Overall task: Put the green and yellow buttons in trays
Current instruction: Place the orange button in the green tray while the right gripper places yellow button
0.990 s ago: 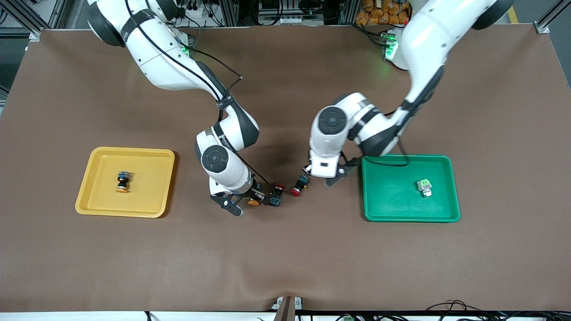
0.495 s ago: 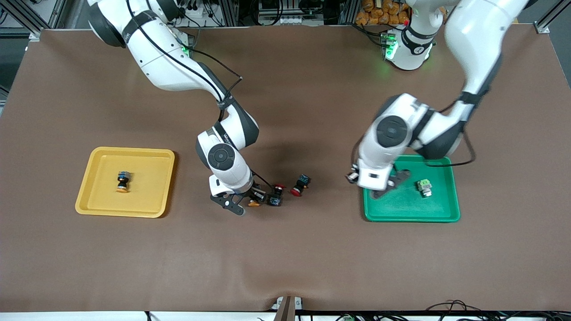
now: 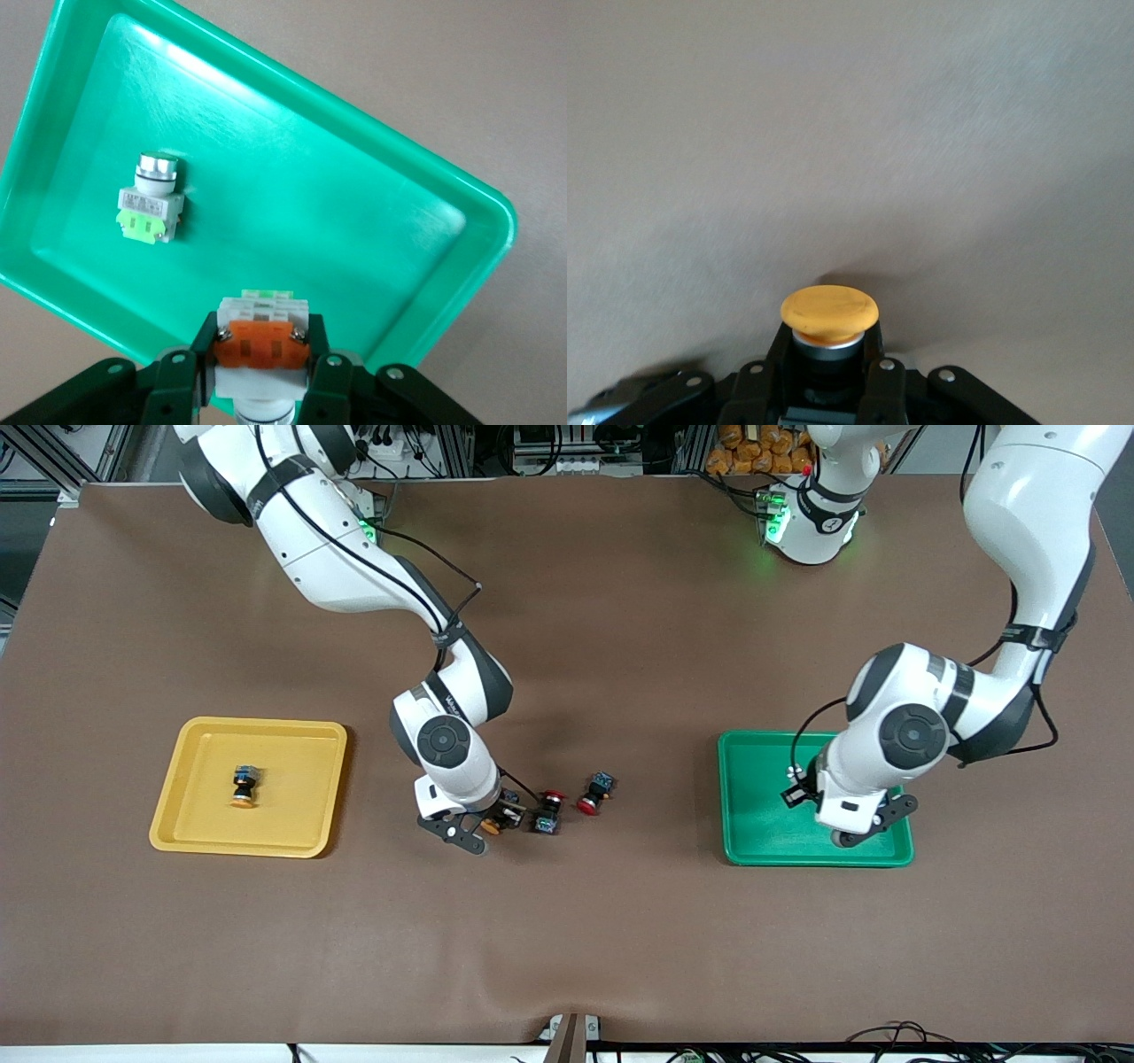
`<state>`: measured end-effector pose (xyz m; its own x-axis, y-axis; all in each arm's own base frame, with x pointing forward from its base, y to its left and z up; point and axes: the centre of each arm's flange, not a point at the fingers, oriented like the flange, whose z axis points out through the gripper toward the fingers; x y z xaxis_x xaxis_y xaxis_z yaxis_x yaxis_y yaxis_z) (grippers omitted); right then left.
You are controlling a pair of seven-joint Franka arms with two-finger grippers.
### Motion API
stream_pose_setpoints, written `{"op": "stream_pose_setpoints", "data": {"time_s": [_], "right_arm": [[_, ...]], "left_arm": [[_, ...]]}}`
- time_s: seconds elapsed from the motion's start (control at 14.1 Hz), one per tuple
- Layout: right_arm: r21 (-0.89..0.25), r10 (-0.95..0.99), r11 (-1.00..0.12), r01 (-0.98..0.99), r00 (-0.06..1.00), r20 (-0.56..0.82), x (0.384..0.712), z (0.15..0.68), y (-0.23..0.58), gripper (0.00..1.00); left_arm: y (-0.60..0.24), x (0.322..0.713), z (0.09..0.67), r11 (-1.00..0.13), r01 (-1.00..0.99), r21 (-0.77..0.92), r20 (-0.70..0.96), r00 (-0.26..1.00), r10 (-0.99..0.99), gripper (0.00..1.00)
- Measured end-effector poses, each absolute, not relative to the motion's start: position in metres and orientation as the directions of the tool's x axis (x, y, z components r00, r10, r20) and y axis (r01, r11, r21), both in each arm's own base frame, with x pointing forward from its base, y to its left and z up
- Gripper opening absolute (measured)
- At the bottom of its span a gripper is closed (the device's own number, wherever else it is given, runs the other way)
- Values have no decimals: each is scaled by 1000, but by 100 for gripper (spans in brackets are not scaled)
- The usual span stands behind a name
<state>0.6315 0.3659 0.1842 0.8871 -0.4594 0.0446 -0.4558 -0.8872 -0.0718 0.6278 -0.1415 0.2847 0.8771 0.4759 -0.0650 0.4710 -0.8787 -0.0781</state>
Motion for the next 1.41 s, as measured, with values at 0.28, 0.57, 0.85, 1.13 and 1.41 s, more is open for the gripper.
{"op": "stream_pose_setpoints", "data": {"time_s": [0.28,0.57,0.85,1.13,1.41], "right_arm": [[39,-408,-913,-407,913,-21,657,206,301,33],[109,-332,-941,-320,936,-115,679,247,206,33],[118,-277,-959,-259,944,-180,685,269,129,33],[98,-200,-979,-181,949,-244,672,261,47,33],[76,-187,-982,-174,953,-238,661,250,2,33]], "left_arm": [[-134,629,245,-885,464,-33,-105,879,465,42],[-128,630,236,-891,454,-22,-118,884,453,77],[-127,636,270,-911,411,-24,-71,909,411,100],[-120,638,343,-947,317,-53,35,948,315,100],[-109,635,396,-963,245,-114,71,969,238,100]]}}
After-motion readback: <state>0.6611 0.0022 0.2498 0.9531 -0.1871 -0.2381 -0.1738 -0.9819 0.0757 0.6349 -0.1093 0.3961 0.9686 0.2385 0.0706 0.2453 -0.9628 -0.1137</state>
